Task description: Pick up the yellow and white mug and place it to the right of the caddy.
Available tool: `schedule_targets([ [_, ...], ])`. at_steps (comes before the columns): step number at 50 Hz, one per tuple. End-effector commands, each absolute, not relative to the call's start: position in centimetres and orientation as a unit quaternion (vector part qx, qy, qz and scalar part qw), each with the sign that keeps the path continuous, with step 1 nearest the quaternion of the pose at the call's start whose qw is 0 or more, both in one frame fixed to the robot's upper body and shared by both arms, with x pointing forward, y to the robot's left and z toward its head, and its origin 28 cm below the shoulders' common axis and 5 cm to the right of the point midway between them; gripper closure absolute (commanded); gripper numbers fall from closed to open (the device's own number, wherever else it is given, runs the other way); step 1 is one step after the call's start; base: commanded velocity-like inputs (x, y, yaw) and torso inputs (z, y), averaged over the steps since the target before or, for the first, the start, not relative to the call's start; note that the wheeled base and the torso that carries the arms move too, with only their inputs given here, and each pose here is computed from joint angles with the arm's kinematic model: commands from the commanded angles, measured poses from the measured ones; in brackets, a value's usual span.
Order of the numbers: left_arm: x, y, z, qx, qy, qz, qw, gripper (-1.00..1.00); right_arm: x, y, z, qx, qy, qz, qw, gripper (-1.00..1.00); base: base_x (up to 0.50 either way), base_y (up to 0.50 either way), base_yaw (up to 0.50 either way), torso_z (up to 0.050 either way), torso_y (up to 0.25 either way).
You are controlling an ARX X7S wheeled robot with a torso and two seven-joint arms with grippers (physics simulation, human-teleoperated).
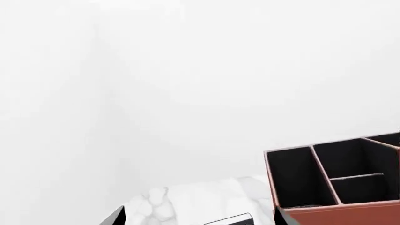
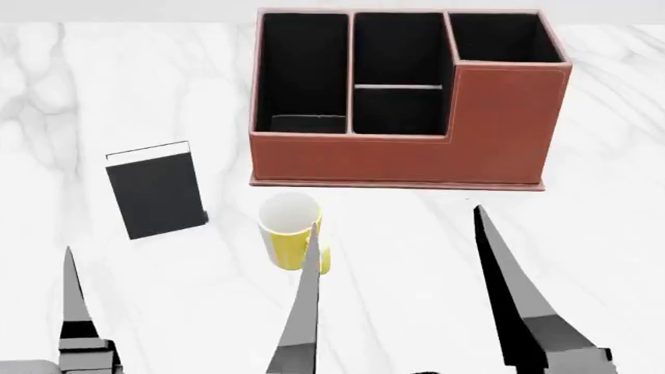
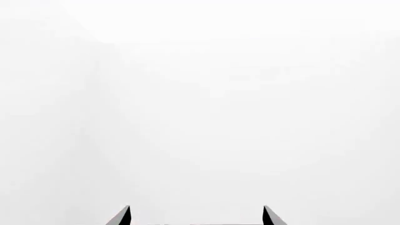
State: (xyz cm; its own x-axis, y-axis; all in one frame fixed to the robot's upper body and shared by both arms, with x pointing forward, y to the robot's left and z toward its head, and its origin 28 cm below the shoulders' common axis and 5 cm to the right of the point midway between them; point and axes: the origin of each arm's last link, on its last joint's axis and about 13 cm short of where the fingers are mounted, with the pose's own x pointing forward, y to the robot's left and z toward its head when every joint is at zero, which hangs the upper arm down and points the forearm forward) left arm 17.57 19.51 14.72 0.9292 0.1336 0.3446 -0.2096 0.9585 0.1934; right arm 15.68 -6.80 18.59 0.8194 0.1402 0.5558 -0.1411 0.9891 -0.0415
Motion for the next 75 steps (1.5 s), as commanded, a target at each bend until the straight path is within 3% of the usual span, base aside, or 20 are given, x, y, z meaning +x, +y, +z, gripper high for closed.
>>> schedule_targets([
  [1,15.2,20.0,18.0,0.133,-0.234,0.154,0.951,-1.00,12.9,-8.4,20.2,-0.029,-0.259,0.019,0.965,-1.00,0.00,0.00,0.00,0.000,0.000],
  [12,14.5,20.0,18.5,0.170,-0.289,0.219,0.916,-1.00,12.9,-9.2,21.0,-0.042,-0.266,0.025,0.963,-1.00,0.00,0.00,0.00,0.000,0.000],
  [24,13.5,21.2,18.6,0.207,-0.339,0.374,0.838,-1.00,12.7,-10.2,21.6,-0.032,-0.288,0.015,0.957,-1.00,0.00,0.00,0.00,0.000,0.000],
  [28,13.5,21.5,19.4,0.231,-0.369,0.504,0.746,-1.00,12.6,-10.2,21.7,-0.029,-0.293,0.020,0.956,-1.00,0.00,0.00,0.00,0.000,0.000],
  [29,14.3,21.9,21.1,0.299,-0.402,0.456,0.736,-1.00,12.7,-10.1,21.7,-0.031,-0.295,0.023,0.955,-1.00,0.00,0.00,0.00,0.000,0.000],
  [30,13.5,21.5,19.4,0.231,-0.369,0.504,0.746,-1.00,12.7,-10.1,21.8,-0.029,-0.296,0.026,0.954,-1.00,0.00,0.00,0.00,0.000,0.000],
  [32,12.0,23.7,17.9,0.216,-0.369,0.591,0.683,-1.00,12.7,-10.1,21.8,-0.032,-0.297,0.027,0.954,-1.00,0.00,0.00,0.00,0.000,0.000],
  [34,10.0,24.9,16.8,0.189,-0.374,0.623,0.661,-1.00,12.8,-10.0,21.8,-0.036,-0.297,0.029,0.954,-1.00,0.00,0.00,0.00,0.000,0.000],
  [35,8.0,25.9,16.2,0.180,-0.375,0.656,0.630,-1.00,12.8,-10.0,21.9,-0.036,-0.296,0.029,0.954,-1.00,0.00,0.00,0.00,0.000,0.000],
  [37,5.8,26.3,15.9,0.166,-0.380,0.685,0.599,-1.00,12.9,-9.8,22.0,-0.036,-0.295,0.028,0.954,-1.00,0.00,0.00,0.00,0.000,0.000],
  [39,5.5,26.3,15.8,0.172,-0.389,0.700,0.574,-1.00,13.0,-9.7,22.0,-0.035,-0.296,0.028,0.954,-1.00,0.00,0.00,0.00,0.000,0.000],
  [40,5.3,26.4,15.7,0.182,-0.394,0.719,0.542,-1.00,13.0,-9.8,22.0,-0.036,-0.296,0.025,0.954,-1.00,0.00,0.00,0.00,0.000,0.000],
  [47,4.8,28.1,16.0,0.178,-0.388,0.767,0.479,-1.00,12.9,-10.1,22.0,-0.036,-0.295,0.020,0.954,-1.00,0.00,0.00,0.00,0.000,0.000],
  [48,4.6,29.4,16.4,0.169,-0.374,0.797,0.444,-1.00,12.9,-10.1,22.0,-0.037,-0.297,0.022,0.954,-1.00,0.00,0.00,0.00,0.000,0.000],
  [50,4.4,30.5,16.6,0.159,-0.352,0.824,0.415,-1.00,12.9,-10.0,22.0,-0.036,-0.298,0.023,0.954,-1.00,0.00,0.00,0.00,0.000,0.000],
  [51,3.9,30.5,16.6,0.158,-0.350,0.819,0.427,-1.00,12.9,-10.0,22.0,-0.035,-0.298,0.024,0.954,-1.00,0.00,0.00,0.00,0.000,0.000],
  [57,4.3,30.2,16.4,0.170,-0.355,0.816,0.423,-1.00,12.9,-10.1,22.0,-0.035,-0.301,0.023,0.953,-1.00,0.00,0.00,0.00,0.000,0.000],
  [63,4.9,28.1,15.8,0.186,-0.373,0.771,0.481,-1.00,12.9,-10.1,21.9,-0.033,-0.304,0.014,0.952,-1.00,0.00,0.00,0.00,0.000,0.000],
  [75,4.5,28.2,15.9,0.192,-0.384,0.764,0.481,-1.00,12.7,-10.2,22.1,-0.015,-0.304,0.014,0.952,-1.00,0.00,-0.16,0.00,0.000,0.000],
])
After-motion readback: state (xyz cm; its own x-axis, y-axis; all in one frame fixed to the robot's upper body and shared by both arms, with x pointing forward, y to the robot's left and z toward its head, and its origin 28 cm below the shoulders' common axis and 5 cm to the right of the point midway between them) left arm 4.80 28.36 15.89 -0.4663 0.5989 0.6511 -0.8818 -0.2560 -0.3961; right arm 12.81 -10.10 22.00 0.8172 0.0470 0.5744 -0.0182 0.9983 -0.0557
